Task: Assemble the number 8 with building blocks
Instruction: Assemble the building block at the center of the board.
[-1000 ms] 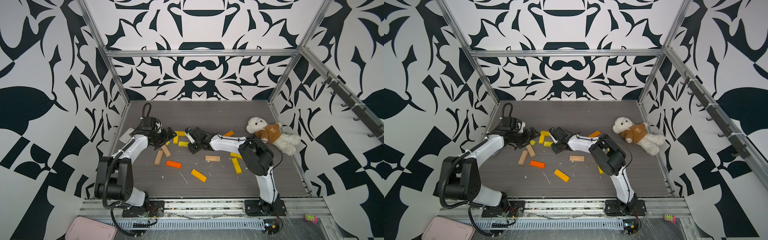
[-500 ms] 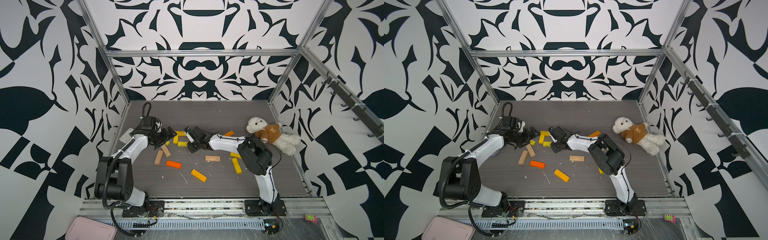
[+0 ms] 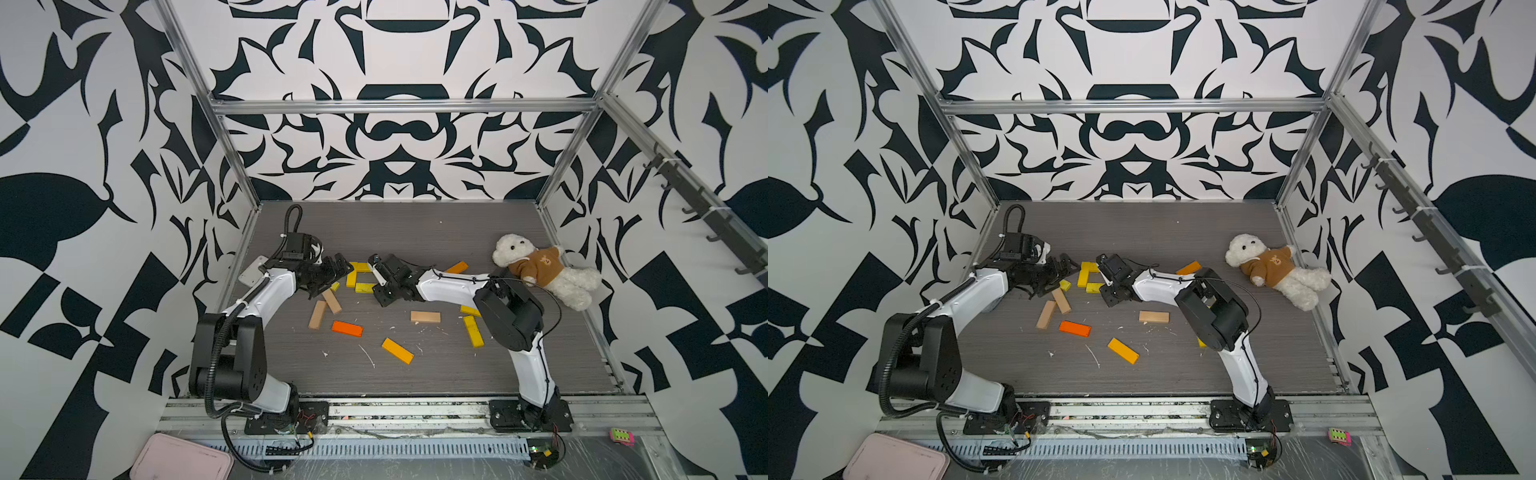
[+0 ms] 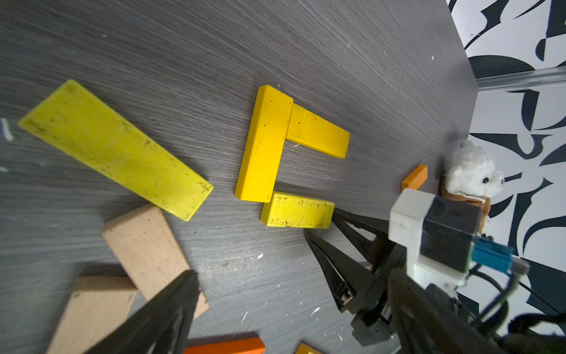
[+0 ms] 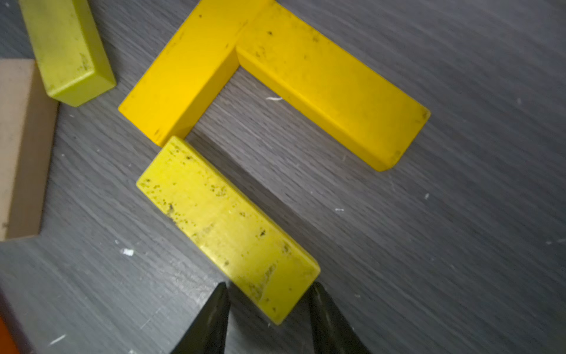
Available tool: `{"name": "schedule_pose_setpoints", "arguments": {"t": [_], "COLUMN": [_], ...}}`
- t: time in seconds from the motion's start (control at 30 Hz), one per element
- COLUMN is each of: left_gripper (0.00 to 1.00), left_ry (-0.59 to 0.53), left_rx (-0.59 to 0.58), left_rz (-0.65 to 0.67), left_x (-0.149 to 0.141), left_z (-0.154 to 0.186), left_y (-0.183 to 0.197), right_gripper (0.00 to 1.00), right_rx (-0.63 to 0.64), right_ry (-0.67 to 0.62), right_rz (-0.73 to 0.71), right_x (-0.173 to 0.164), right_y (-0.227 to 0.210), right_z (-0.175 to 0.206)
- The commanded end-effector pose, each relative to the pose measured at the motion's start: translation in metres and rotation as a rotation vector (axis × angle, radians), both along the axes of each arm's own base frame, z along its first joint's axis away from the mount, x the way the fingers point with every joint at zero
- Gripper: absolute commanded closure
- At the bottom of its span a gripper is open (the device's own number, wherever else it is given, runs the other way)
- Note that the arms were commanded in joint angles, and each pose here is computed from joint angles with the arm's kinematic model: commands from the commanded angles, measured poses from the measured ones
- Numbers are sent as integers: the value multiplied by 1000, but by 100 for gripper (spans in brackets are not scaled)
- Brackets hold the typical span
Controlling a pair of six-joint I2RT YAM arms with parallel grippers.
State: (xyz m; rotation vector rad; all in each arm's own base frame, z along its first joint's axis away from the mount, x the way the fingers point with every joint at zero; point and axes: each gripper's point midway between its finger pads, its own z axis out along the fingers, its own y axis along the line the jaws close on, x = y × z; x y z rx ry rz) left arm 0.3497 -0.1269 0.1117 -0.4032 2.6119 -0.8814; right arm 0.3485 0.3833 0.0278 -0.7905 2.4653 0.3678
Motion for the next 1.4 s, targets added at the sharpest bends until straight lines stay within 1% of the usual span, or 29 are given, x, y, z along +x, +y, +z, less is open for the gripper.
{"name": "schedule_pose_setpoints", "arguments": {"t": [0.0,0.2,0.43,0.67,1.27,1.37], "left_gripper": [1,1,1,1,1,1], "left_ry": [12,13,14,13,15,15], "left_rx": [10,12,14,13,13,17], "left_rz": [-3,-2,-4,-4,-5,-5], "left_x": [-2,-2,-3,-3,-3,-3], "left_z": [-2,-2,-3,-3,-5,-4], "left_y": [0,1,0,0,0,1], "right_gripper": [53,53,51,43,44,41], "right_rx": [17,18,24,29,8,16], "right_ry": [-32,-32,-26,-21,-22,-22], "right_rz": [-34,-69,-91,-100,-152,-156], "right_x": [8,10,8,6,6,6], "right_y": [7,6,10,15,9,9], "right_z": [12,11,9,7,3,5]}}
